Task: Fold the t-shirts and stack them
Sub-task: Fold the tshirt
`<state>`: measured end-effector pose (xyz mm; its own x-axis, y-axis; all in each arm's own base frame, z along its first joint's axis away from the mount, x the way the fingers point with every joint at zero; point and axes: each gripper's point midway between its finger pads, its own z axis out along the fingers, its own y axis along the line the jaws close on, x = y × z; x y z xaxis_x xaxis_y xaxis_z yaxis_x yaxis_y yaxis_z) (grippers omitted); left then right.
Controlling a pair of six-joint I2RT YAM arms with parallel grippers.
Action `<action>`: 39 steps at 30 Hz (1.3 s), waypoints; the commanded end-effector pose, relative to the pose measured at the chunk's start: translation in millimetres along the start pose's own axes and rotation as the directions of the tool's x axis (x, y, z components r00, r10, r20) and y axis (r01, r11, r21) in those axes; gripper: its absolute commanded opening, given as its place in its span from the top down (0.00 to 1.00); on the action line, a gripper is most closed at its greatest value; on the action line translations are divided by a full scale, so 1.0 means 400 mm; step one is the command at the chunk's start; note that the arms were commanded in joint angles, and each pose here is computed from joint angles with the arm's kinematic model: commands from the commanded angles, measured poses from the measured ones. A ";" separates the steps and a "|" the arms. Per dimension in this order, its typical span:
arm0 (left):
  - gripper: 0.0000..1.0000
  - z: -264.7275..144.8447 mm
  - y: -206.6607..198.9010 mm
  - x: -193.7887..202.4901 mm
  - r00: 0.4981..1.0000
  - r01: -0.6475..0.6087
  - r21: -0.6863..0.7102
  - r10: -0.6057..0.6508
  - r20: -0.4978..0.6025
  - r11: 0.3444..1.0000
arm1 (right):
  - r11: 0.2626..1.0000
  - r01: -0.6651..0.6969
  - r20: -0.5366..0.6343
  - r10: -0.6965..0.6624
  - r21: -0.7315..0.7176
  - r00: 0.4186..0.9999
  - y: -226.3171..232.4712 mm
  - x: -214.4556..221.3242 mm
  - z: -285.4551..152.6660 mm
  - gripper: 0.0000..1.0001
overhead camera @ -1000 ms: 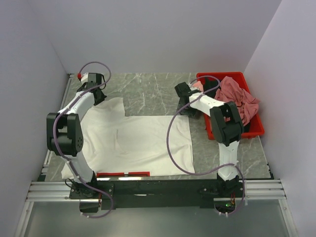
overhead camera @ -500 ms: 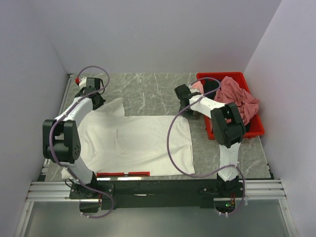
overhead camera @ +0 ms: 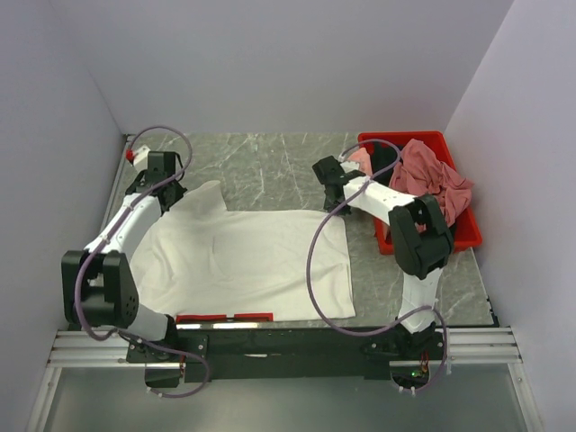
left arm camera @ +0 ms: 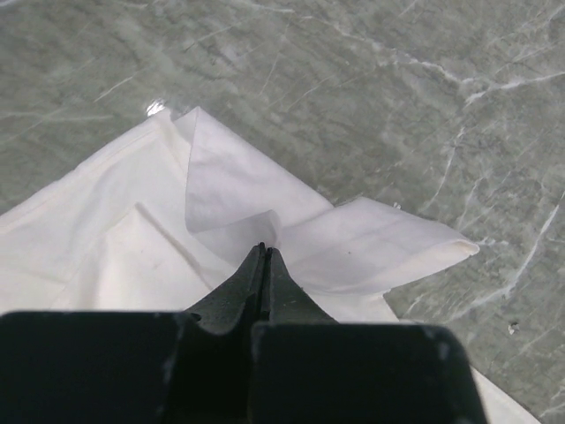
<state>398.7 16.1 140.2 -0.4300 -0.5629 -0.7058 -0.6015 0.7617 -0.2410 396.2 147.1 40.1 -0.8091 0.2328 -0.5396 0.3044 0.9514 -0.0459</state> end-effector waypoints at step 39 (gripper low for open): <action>1.00 -0.392 0.340 0.092 0.841 0.519 -0.033 -0.504 0.196 0.854 | 0.998 0.056 0.156 -0.052 -0.026 0.986 -0.119 0.050 -0.231 0.93</action>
<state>205.1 49.5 178.0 0.0405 -0.7776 -0.6275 -0.7696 0.3763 -0.5159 319.4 133.6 99.5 -0.7603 0.1641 -0.6285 0.2351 0.9715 -0.0307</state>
